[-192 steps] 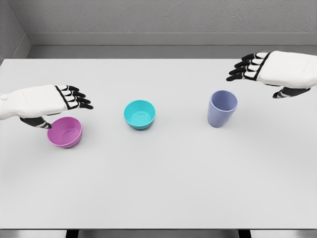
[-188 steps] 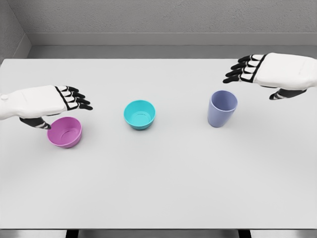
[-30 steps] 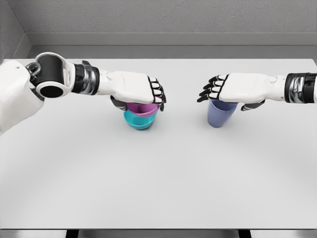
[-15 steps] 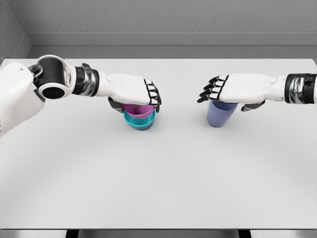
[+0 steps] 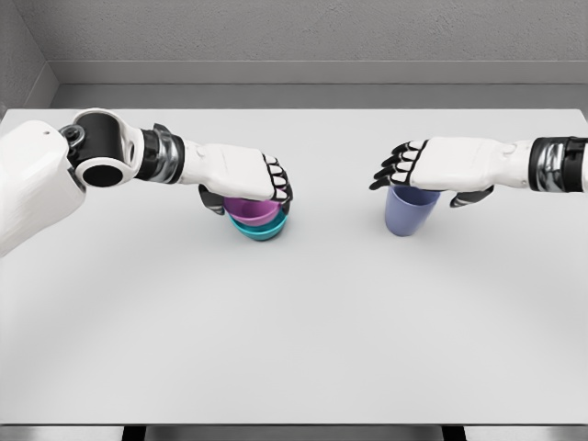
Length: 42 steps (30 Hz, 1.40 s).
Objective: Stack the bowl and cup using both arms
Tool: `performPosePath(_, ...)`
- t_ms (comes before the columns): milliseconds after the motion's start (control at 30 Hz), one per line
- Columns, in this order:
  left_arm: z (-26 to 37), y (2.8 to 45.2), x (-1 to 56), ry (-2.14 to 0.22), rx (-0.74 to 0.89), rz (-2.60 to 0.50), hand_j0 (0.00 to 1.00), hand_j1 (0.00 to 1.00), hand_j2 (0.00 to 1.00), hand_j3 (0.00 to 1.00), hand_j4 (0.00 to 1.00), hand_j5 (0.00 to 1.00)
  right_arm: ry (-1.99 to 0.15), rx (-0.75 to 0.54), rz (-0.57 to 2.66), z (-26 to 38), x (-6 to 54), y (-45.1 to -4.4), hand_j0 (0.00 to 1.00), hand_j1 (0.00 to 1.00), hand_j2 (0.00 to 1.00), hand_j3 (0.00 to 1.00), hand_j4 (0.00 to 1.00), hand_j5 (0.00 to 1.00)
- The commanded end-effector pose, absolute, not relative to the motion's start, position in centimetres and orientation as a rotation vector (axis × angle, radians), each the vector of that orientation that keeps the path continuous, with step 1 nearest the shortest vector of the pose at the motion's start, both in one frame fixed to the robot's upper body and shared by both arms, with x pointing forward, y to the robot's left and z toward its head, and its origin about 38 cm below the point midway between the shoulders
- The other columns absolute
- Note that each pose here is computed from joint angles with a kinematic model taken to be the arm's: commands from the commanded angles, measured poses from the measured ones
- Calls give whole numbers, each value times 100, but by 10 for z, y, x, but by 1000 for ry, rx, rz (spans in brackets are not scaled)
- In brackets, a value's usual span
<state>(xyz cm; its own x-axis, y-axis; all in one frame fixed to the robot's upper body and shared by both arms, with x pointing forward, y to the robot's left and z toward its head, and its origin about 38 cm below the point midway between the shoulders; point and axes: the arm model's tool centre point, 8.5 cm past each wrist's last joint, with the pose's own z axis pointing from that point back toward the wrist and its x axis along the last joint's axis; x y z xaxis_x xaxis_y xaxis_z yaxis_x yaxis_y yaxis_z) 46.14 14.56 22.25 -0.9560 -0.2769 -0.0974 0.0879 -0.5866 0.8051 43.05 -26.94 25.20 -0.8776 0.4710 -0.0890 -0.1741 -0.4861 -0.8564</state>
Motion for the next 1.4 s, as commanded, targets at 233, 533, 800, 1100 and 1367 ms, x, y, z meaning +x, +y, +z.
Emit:
performPosePath(233, 220, 145, 461, -1302, 303, -2609, 76, 76, 76, 76, 76, 76, -1324, -428, 2368, 248, 433, -267, 100, 100, 100, 100, 100, 100)
performPosePath(533, 220, 145, 461, -1305, 299, -2606, 96, 96, 96, 96, 96, 96, -1304, -440, 2372, 244, 436, -268, 100, 100, 100, 100, 100, 100)
performPosePath(800, 221, 142, 461, -1316, 293, -2603, 100, 100, 100, 100, 100, 100, -1300, -417, 2379, 237, 436, -263, 100, 100, 100, 100, 100, 100)
performPosePath(1100, 251, 157, 468, -1353, 325, -2560, 100, 100, 100, 100, 100, 100, -1293, -419, 2377, 233, 439, -261, 100, 100, 100, 100, 100, 100)
performPosePath(1367, 324, 309, 473, -1317, 520, -2237, 100, 100, 100, 100, 100, 100, -1288, -417, 2369, 231, 441, -262, 100, 100, 100, 100, 100, 100)
